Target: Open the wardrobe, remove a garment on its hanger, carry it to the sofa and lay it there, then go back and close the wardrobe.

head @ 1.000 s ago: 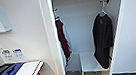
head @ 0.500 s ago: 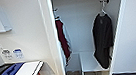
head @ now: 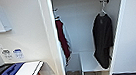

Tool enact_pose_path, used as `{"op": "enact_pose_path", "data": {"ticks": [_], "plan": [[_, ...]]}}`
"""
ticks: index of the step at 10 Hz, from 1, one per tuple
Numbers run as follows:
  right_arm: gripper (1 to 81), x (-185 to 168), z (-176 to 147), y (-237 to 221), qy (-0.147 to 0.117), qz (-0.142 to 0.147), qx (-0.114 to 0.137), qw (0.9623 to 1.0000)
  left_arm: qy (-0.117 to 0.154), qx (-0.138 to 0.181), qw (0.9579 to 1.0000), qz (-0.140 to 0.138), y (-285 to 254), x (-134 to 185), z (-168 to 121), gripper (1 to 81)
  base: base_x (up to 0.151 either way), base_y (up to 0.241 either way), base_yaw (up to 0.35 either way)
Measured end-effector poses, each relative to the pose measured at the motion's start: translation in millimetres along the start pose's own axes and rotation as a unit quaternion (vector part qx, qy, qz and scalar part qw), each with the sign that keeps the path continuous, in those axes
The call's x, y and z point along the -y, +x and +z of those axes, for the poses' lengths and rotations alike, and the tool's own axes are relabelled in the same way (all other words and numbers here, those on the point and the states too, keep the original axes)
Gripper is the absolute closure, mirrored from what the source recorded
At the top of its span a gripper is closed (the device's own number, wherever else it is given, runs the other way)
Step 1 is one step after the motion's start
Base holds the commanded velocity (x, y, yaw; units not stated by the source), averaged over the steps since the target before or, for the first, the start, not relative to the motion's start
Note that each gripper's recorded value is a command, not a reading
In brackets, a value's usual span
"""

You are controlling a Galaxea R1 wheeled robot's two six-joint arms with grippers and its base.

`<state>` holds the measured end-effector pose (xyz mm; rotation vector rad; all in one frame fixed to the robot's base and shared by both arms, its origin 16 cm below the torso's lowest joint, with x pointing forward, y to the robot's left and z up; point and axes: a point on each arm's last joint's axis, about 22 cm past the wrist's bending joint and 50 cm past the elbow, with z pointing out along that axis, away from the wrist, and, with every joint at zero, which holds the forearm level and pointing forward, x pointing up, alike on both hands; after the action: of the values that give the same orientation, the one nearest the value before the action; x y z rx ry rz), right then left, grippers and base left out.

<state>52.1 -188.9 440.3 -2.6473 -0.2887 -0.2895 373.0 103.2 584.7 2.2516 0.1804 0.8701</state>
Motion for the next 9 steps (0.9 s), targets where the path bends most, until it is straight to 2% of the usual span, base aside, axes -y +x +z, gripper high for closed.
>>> {"op": "enact_pose_path", "data": {"ticks": [2, 6, 7, 8, 9], "plan": [[1.0, 0, 0, 1, 0.0, 0.0, 0.0, 1.0, -0.016, -0.012, 0.9998, 0.005, 18, -18, 11, 1.0, 0.0, 0.0, 0.0], [1.0, 0, 0, 1, 0.0, 0.0, 0.0, 1.0, -0.028, -0.019, 0.9994, 0.007, 30, -34, 21, 1.0, 0.0, 0.0, 0.0], [1.0, 0, 0, 1, 0.0, 0.0, 0.0, 1.0, -0.03, -0.025, 0.9992, 0.0, 34, -36, 22, 1.0, 0.0, 0.0, 0.0], [1.0, 0, 0, 1, 0.0, 0.0, 0.0, 1.0, -0.032, -0.042, 0.9983, -0.027, 39, -35, 20, 1.0, 0.0, 0.0, 0.0], [1.0, 0, 0, 1, 0.0, 0.0, 0.0, 1.0, -0.036, -0.069, 0.9953, -0.056, 51, -35, 18, 1.0, 0.0, 0.0, 0.0]]}}
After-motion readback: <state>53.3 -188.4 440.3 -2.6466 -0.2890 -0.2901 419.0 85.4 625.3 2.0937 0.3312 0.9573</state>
